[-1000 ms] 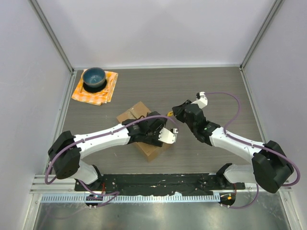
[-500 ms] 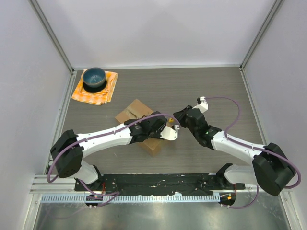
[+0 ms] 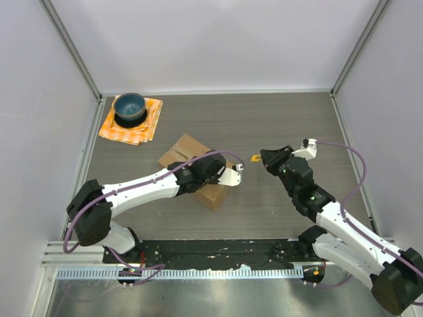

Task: Unpack the express box
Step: Adjust the express box at the center of the board.

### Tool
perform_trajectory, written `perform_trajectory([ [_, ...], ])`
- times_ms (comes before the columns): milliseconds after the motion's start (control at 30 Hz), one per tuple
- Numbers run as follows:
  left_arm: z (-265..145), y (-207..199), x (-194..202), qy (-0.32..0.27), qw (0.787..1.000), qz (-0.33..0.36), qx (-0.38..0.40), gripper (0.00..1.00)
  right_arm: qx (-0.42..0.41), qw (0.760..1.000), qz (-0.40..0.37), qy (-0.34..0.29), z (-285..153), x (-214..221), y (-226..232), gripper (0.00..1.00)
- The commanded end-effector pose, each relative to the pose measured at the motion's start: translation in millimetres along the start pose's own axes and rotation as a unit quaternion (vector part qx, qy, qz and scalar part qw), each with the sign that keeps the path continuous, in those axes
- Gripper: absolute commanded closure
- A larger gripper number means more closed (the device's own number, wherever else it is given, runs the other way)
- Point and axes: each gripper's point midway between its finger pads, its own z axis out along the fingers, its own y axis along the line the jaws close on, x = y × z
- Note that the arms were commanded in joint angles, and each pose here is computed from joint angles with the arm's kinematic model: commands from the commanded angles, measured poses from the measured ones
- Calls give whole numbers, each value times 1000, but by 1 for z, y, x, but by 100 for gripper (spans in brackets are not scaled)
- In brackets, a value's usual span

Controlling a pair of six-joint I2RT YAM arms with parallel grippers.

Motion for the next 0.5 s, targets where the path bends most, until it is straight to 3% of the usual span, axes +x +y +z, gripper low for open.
perform_trajectory([
  [0, -18, 34, 0, -4, 998, -31, -48, 81, 13, 1000, 5, 9, -7, 7, -14, 99],
  [100, -21, 31, 3, -1, 999, -28, -41, 54, 26, 1000, -6, 1, -1, 5, -18, 99],
  [133, -21, 30, 5, 2, 999, -28, -40, 29, 30, 999, -12, 2, 5, 6, -17, 99],
  [200, -21, 26, 13, 13, 999, -24, -42, 0, 21, 1000, -23, -3, 12, 2, -7, 99],
  [333, -28, 28, 22, 26, 998, -21, -51, 0, 14, 999, -40, -5, 32, -3, 12, 99],
  [467, -41, 46, 23, 12, 996, -75, -44, 0, 7, 999, -40, -10, 45, -3, 16, 99],
])
